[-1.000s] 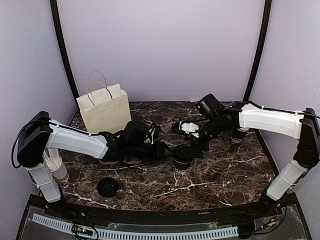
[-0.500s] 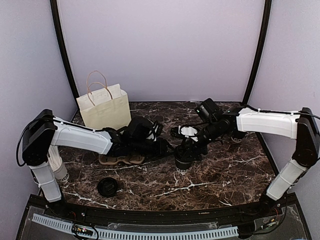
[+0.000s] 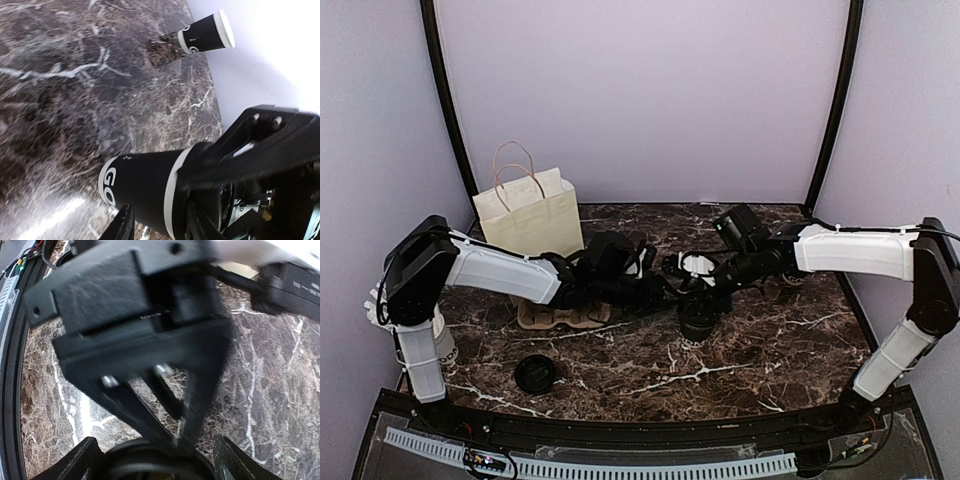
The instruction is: Pack the takeout coffee
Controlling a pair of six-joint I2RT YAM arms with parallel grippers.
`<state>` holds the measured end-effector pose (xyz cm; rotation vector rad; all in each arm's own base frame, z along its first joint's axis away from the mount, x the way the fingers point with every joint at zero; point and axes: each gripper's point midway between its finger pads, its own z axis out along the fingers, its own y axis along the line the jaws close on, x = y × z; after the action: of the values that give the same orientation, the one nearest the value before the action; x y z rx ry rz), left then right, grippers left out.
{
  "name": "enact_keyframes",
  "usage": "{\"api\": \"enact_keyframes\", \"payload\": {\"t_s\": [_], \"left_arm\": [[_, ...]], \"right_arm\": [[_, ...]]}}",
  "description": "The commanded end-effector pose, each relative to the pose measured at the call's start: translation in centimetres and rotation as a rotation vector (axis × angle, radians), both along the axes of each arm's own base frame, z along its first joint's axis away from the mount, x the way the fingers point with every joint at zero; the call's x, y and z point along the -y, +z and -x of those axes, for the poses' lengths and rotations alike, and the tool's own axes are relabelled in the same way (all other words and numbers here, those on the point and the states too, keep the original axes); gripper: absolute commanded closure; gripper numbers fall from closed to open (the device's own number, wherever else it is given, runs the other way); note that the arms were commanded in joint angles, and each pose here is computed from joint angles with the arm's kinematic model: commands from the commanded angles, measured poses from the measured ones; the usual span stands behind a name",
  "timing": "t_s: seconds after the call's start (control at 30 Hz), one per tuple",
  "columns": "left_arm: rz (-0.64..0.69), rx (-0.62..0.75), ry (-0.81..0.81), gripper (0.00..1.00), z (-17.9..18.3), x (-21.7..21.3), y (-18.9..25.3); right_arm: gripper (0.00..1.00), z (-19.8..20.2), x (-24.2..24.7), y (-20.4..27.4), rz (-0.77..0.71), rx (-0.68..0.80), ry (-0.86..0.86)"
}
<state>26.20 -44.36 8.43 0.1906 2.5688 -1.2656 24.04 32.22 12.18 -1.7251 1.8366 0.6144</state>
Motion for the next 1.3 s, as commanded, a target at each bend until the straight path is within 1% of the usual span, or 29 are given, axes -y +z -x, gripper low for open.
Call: {"api": "enact_keyframes", "payload": {"t_s": [0.0,0.1,0.17,0.2,0.23,0.27,0.37,0.4,0.43,0.47,0.53,0.6,0.73,0.93,1.17,1.27], "left_arm": [[-0.666,-0.449,-0.053,0.63,10.9,-13.2,-19.5],[-0.637,-0.395,-0.06,0.62,10.0,-12.4,-18.3],[-0.617,-0.321,-0.046,0.61,8.6,-11.6,-16.3],[-0.591,-0.265,-0.034,0.6,7.4,-10.8,-14.5],[-0.584,-0.217,-0.034,0.6,6.7,-10.5,-13.6],[-0.539,-0.163,-0.032,0.6,5.7,-9.4,-11.4],[-0.466,-0.018,-0.03,0.59,3.6,-7.5,-6.6],[-0.412,0.035,-0.029,0.59,2.8,-6.4,-3.9],[-0.386,0.063,-0.026,0.59,2.4,-6.0,-2.6],[-0.326,0.113,-0.023,0.59,1.7,-4.9,0.0],[-0.26,0.175,-0.019,0.59,0.9,-3.8,3.2],[-0.228,0.212,-0.016,0.59,0.3,-3.2,5.1],[-0.205,0.242,-0.019,0.58,-0.2,-2.4,6.4],[-0.165,0.231,-0.041,0.58,0.3,-1.6,6.5],[-0.112,0.326,-0.123,0.55,1.8,0.1,8.3],[-0.103,0.343,-0.145,0.53,2.2,0.8,8.5]], "right_arm": [[0.2,3.5,3.0,-6.5,0.205,-0.151,0.017],[0.2,3.4,2.6,-5.1,0.174,-0.148,0.014],[0.2,3.3,2.3,-4.0,0.15,-0.144,0.015],[0.2,3.2,2.1,-3.4,0.14,-0.142,0.012],[0.2,3.2,2.0,-3.0,0.133,-0.139,0.009],[0.2,3.1,2.0,-2.5,0.126,-0.136,0.005],[0.19,3.1,2.0,-1.4,0.11,-0.128,-0.005],[0.19,3.1,2.1,-1.0,0.104,-0.125,-0.007],[0.19,3.1,2.1,-0.6,0.096,-0.123,-0.008],[0.18,3.1,2.2,-0.1,0.088,-0.118,-0.012],[0.17,3.0,2.5,1.2,0.07,-0.11,-0.02],[0.15,3.0,2.8,2.8,0.036,-0.104,-0.027],[0.14,3.0,3.1,4.9,-0.023,-0.093,-0.03],[0.14,2.8,3.9,4.7,-0.022,-0.097,-0.052],[0.14,2.7,5.2,5.2,-0.036,-0.096,-0.079],[0.14,2.7,6.0,5.3,-0.036,-0.095,-0.098]]}}
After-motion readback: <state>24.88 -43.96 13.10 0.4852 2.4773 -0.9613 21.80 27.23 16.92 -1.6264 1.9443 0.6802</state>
